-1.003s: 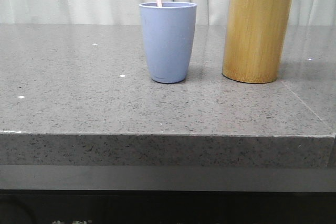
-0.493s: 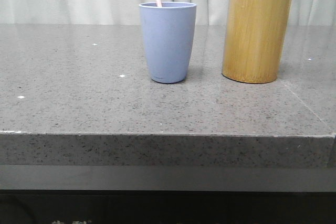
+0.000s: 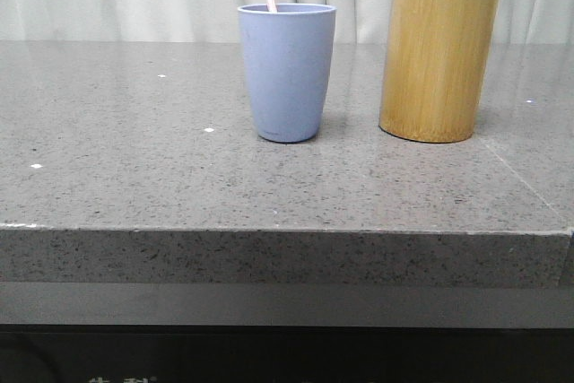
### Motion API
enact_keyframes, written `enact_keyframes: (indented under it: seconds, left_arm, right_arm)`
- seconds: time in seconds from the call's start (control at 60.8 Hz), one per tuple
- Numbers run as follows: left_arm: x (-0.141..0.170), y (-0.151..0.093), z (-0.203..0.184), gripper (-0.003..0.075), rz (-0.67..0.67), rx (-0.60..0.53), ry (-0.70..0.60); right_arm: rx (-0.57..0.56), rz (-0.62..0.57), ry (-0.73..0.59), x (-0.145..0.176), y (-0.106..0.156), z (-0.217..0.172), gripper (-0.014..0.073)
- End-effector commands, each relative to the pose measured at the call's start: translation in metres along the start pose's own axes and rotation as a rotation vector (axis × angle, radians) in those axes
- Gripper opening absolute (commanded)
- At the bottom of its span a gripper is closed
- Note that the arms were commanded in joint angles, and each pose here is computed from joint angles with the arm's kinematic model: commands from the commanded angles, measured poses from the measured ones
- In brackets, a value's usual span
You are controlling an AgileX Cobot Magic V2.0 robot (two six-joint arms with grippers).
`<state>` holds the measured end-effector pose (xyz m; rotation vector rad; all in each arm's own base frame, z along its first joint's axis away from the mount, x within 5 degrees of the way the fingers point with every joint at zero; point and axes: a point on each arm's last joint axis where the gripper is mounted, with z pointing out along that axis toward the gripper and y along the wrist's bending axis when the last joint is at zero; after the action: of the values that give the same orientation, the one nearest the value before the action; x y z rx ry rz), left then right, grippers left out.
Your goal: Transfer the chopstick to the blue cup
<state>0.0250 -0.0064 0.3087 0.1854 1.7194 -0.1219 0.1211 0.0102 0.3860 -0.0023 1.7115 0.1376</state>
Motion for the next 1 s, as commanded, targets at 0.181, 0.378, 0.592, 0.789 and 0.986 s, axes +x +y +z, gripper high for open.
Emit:
enact_keyframes:
  seconds: [0.181, 0.378, 0.592, 0.789, 0.986]
  left_arm:
    - [-0.014, 0.0, -0.001, -0.0019, -0.016, -0.002, -0.093]
    - [-0.014, 0.0, -0.001, -0.0019, -0.016, -0.002, -0.093]
    - [-0.014, 0.0, -0.001, -0.0019, -0.016, -0.002, -0.093]
    - [-0.014, 0.0, -0.001, -0.0019, -0.016, -0.002, -0.093]
    - [-0.014, 0.0, -0.001, -0.0019, -0.016, -0.002, -0.093]
  right_arm:
    - [0.002, -0.004, -0.182, 0.037, -0.003, -0.042, -0.0117]
    - [-0.002, -0.006, -0.167, 0.072, -0.005, -0.059, -0.0117]
    - [-0.007, -0.008, -0.195, 0.085, -0.005, -0.071, -0.0117]
    - [-0.008, -0.008, -0.205, 0.085, -0.005, -0.073, -0.0117]
    - [-0.008, -0.008, -0.205, 0.085, -0.005, -0.073, -0.0117]
